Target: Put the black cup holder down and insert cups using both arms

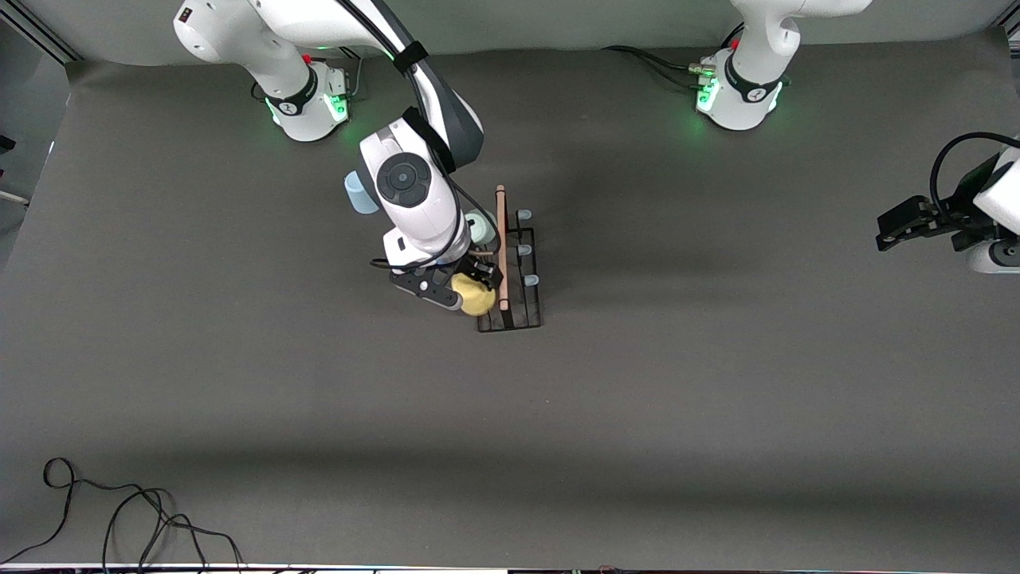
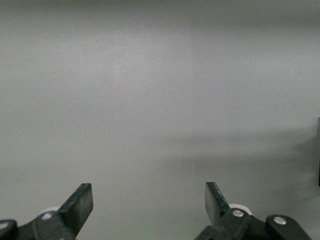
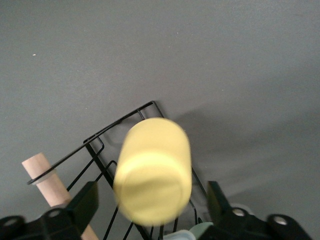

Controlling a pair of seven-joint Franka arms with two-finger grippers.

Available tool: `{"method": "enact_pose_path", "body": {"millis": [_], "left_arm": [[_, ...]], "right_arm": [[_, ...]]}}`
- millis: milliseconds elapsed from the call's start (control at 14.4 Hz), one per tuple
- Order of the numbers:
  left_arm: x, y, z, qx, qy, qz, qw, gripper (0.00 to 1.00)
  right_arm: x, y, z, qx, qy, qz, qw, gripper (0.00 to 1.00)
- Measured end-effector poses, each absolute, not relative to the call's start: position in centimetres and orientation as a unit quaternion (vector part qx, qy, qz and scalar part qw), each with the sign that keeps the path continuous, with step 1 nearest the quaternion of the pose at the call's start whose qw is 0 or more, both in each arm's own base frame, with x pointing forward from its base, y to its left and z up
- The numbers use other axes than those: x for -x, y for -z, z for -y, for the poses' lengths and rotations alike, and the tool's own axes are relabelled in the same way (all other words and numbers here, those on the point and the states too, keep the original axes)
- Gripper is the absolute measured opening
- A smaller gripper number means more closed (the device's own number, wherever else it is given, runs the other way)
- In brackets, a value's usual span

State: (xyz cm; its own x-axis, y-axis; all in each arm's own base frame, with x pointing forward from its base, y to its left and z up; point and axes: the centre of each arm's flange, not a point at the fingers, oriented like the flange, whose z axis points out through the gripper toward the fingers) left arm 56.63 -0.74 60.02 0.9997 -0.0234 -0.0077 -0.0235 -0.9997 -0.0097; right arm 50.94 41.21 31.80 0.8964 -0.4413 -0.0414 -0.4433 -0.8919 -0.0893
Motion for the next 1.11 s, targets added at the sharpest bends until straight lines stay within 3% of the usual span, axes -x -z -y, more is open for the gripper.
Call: {"method": "enact_pose_path", "body": {"millis": [278, 625, 1111], "left_arm": [[-56.6, -60.0, 0.7, 1.0, -0.005, -0.012, 0.005, 1.0], [-56.6, -60.0, 0.7, 1.0, -0.005, -0.012, 0.005, 1.0], [-56.7, -60.0, 0.9, 1.0, -0.003, -0.012, 0.005, 1.0]], "right_arm": [[-52.4, -34.2, -39.8, 0.976, -0.022, -0.215, 0.034, 1.0], [-57.2, -45.3, -28.9, 0.985, -0.08, -0.152, -0.005, 1.0], [-57.8, -55.8, -13.9, 0.987, -0.115, -0.117, 0.005, 1.0]]}}
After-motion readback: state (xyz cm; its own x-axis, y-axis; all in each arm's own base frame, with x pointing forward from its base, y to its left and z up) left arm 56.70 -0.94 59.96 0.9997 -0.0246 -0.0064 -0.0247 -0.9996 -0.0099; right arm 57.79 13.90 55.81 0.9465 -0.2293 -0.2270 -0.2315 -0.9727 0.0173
